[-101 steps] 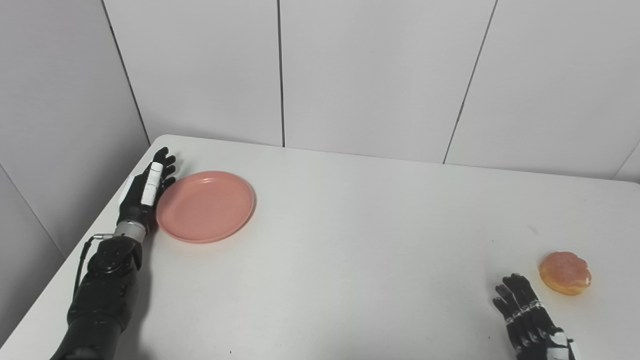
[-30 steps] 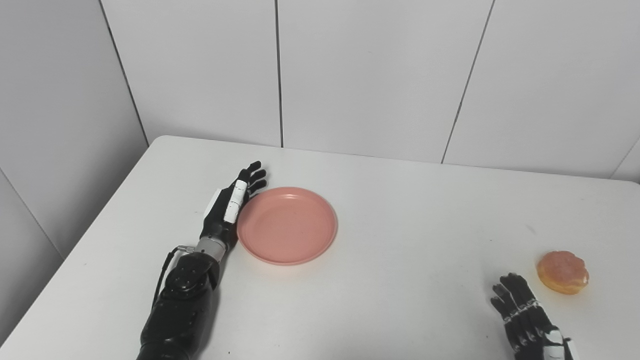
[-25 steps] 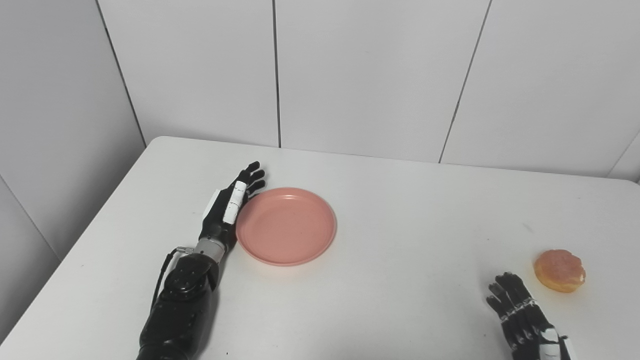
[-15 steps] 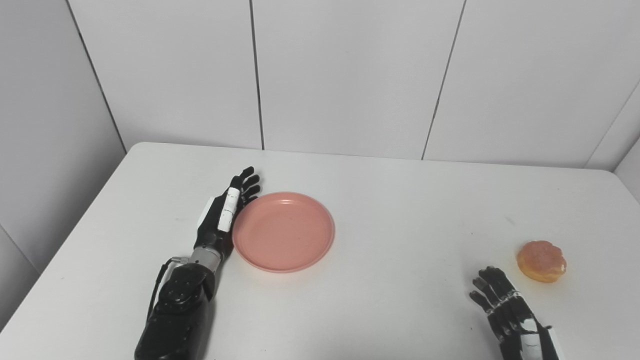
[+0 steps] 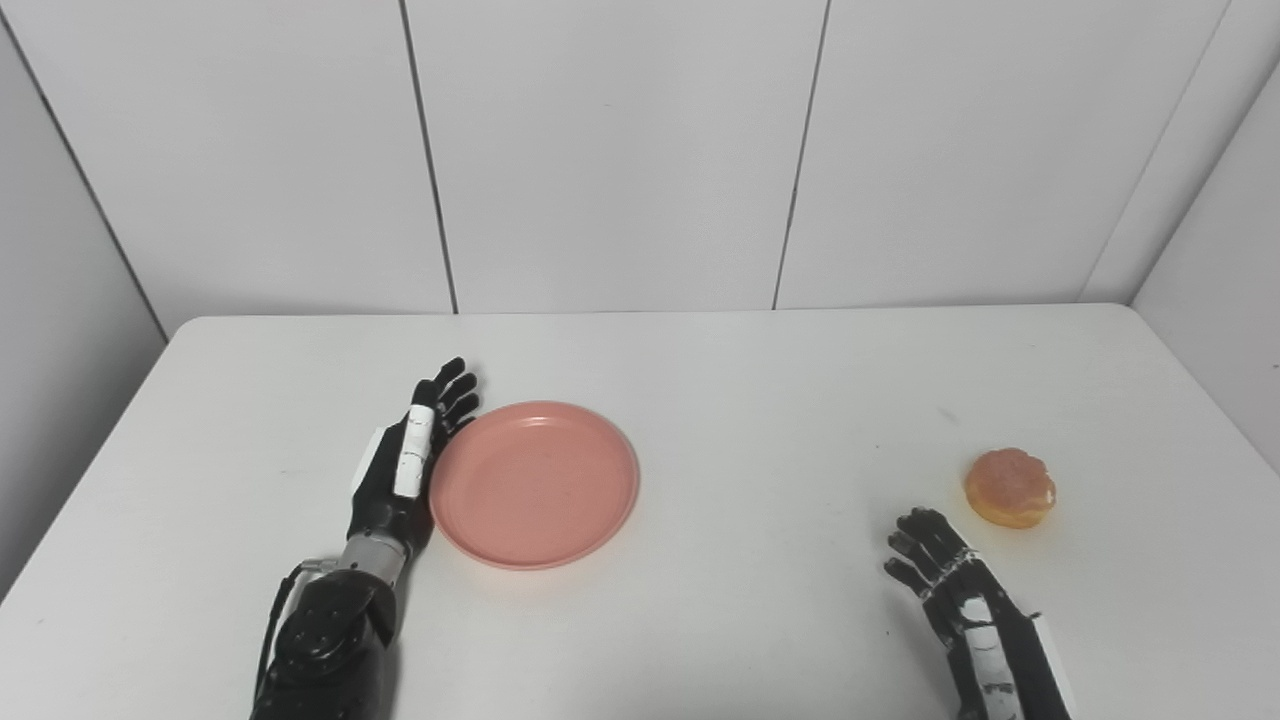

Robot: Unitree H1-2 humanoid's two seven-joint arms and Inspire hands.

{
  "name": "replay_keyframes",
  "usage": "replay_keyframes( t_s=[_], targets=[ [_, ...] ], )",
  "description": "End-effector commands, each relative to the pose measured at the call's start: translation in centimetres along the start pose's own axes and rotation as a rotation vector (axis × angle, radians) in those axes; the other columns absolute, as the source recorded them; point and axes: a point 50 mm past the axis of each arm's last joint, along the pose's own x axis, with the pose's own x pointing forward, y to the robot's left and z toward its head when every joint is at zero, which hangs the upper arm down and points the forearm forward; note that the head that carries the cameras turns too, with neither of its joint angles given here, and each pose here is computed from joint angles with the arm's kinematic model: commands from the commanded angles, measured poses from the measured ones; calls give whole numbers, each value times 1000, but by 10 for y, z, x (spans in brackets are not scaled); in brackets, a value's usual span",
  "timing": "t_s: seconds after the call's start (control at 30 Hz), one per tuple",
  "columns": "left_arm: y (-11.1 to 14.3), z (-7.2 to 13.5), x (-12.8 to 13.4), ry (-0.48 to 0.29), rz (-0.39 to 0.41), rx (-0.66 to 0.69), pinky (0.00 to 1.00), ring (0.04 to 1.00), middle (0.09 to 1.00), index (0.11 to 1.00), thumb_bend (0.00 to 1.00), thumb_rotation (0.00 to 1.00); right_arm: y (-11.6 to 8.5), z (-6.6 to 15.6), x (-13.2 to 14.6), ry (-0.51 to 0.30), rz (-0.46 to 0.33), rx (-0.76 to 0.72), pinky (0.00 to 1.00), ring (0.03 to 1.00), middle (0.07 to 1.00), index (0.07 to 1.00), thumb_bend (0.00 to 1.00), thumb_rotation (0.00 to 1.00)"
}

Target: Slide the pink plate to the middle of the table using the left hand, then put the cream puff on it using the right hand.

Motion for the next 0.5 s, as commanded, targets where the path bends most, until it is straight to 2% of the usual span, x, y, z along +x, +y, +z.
replay_keyframes(
  t_s=[0.0,0.3,0.47],
  targets=[
    [-9,1,3,3,-17,-13,914,921,915,884,958,970,28,-36,-10,161,24,62,836,851,850,828,843,819],
    [-13,-8,2,-13,-10,-40,947,916,900,867,921,964,49,-41,-8,162,27,71,811,849,854,836,839,818],
    [-19,-9,4,-26,1,-68,952,918,896,849,956,941,56,-43,-7,158,26,69,811,850,855,845,826,822]
  ],
)
